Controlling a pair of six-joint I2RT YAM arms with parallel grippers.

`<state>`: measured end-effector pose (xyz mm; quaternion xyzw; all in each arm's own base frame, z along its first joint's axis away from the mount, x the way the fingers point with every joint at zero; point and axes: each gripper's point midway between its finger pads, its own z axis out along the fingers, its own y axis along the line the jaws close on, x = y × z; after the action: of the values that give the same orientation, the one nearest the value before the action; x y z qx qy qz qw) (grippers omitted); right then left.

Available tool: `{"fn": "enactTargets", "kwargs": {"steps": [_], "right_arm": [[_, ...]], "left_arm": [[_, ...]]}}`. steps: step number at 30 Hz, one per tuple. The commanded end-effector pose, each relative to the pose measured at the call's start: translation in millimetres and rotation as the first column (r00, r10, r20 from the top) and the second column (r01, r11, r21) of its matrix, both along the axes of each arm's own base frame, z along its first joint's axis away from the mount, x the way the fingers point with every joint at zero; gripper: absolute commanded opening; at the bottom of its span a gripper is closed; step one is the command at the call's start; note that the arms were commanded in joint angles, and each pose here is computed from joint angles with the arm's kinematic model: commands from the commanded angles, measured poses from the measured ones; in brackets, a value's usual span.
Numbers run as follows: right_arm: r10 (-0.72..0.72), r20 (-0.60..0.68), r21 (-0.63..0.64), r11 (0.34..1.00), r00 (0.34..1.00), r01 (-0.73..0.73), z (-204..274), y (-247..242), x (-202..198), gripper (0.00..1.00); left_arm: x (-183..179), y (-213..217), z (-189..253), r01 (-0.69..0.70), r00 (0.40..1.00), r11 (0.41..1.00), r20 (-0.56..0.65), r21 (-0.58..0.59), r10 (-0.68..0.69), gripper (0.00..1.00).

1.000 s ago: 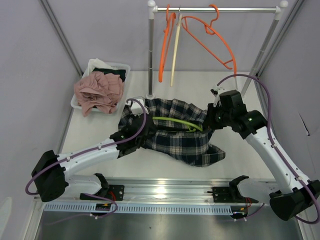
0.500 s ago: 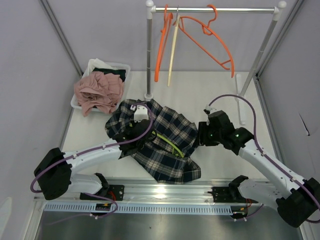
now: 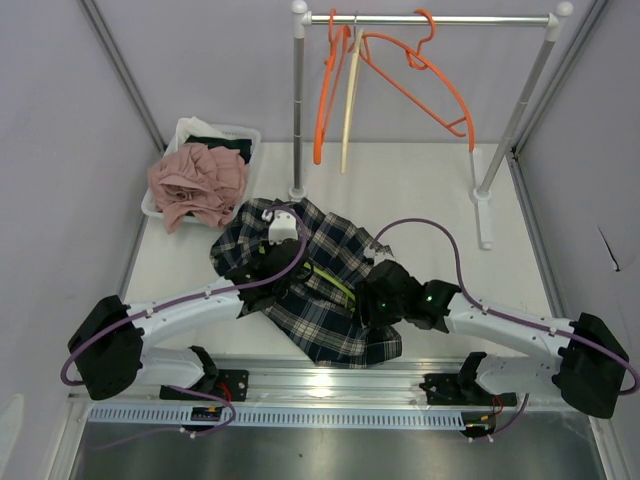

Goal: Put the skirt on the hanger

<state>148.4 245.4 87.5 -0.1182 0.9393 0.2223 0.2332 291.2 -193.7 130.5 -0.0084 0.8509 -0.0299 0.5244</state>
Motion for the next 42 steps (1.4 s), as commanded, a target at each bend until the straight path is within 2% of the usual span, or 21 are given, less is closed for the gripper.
{"fn": "enactTargets", "kwargs": {"steps": [1, 9, 12, 13, 16, 17, 19, 24, 26, 27, 28, 32, 36, 42], "right_arm": [[-0.025, 0.025, 0.029, 0.999, 0.999, 0.025, -0.4, 17.3, 4.3, 0.57], [-0.037, 0.012, -0.091, 0.995, 0.999, 0.038, -25.2, 10.5, -1.6, 0.55], [-0.055, 0.020, -0.127, 0.990, 0.998, 0.057, -29.5, 2.5, -0.4, 0.45], [-0.057, 0.021, -0.127, 0.990, 0.998, 0.059, -30.0, 2.0, -0.4, 0.29], [-0.064, 0.032, -0.144, 0.987, 0.997, 0.068, -27.8, -2.4, 2.8, 0.04], [-0.070, 0.044, -0.152, 0.985, 0.997, 0.076, -25.1, -4.7, 6.3, 0.00], [-0.108, 0.074, -0.183, 0.976, 0.991, 0.120, -18.5, -17.6, 17.2, 0.00], [-0.156, 0.146, -0.082, 0.982, 0.977, 0.169, 36.8, -30.3, 54.7, 0.00], [-0.139, 0.136, -0.051, 0.988, 0.981, 0.147, 51.4, -26.4, 57.6, 0.09], [-0.122, 0.131, -0.057, 0.990, 0.984, 0.130, 50.8, -23.5, 54.7, 0.20], [-0.102, 0.124, -0.056, 0.992, 0.987, 0.110, 49.2, -18.9, 49.8, 0.27], [-0.052, 0.064, -0.055, 0.997, 0.997, 0.056, 24.1, -1.0, 22.7, 0.44], [-0.052, 0.010, -0.049, 0.997, 0.999, 0.052, -6.1, 4.3, 1.4, 0.57], [-0.064, -0.023, -0.066, 0.996, 0.998, 0.062, -26.5, 10.9, -5.5, 0.62]], "left_arm": [[-2.8, 0.9, -7.9, 0.006, 0.999, 1.000, -0.036, 0.010, -0.006, 0.00], [0.5, -1.9, -2.1, 0.014, 0.999, 1.000, -0.029, 0.021, -0.014, 0.00], [0.7, -2.2, -2.5, 0.018, 0.999, 0.999, -0.030, 0.027, -0.018, 0.00], [1.3, -2.7, -2.5, 0.020, 0.999, 0.999, -0.029, 0.028, -0.019, 0.00], [2.5, -2.9, -0.4, 0.023, 0.999, 0.999, -0.025, 0.032, -0.022, 0.00], [2.8, -2.4, 1.5, 0.022, 1.000, 0.999, -0.021, 0.035, -0.021, 0.00], [3.3, -1.2, 4.8, 0.022, 1.000, 0.999, -0.015, 0.037, -0.021, 0.00], [7.4, -2.9, 21.5, 0.022, 1.000, 1.000, 0.014, 0.009, -0.022, 0.00], [10.7, -5.8, 25.5, 0.027, 1.000, 1.000, 0.016, 0.014, -0.027, 0.00], [11.2, -6.2, 25.2, 0.029, 0.999, 0.999, 0.014, 0.023, -0.030, 0.00], [12.4, -7.2, 26.5, 0.029, 0.999, 0.999, 0.014, 0.025, -0.029, 0.00], [13.6, -10.4, 22.1, 0.035, 0.999, 0.999, 0.004, 0.029, -0.035, 0.00], [13.7, -12.5, 18.6, 0.038, 0.999, 0.999, -0.005, 0.024, -0.038, 0.00], [13.9, -13.2, 18.0, 0.042, 0.999, 0.999, -0.005, 0.025, -0.042, 0.00]]}}
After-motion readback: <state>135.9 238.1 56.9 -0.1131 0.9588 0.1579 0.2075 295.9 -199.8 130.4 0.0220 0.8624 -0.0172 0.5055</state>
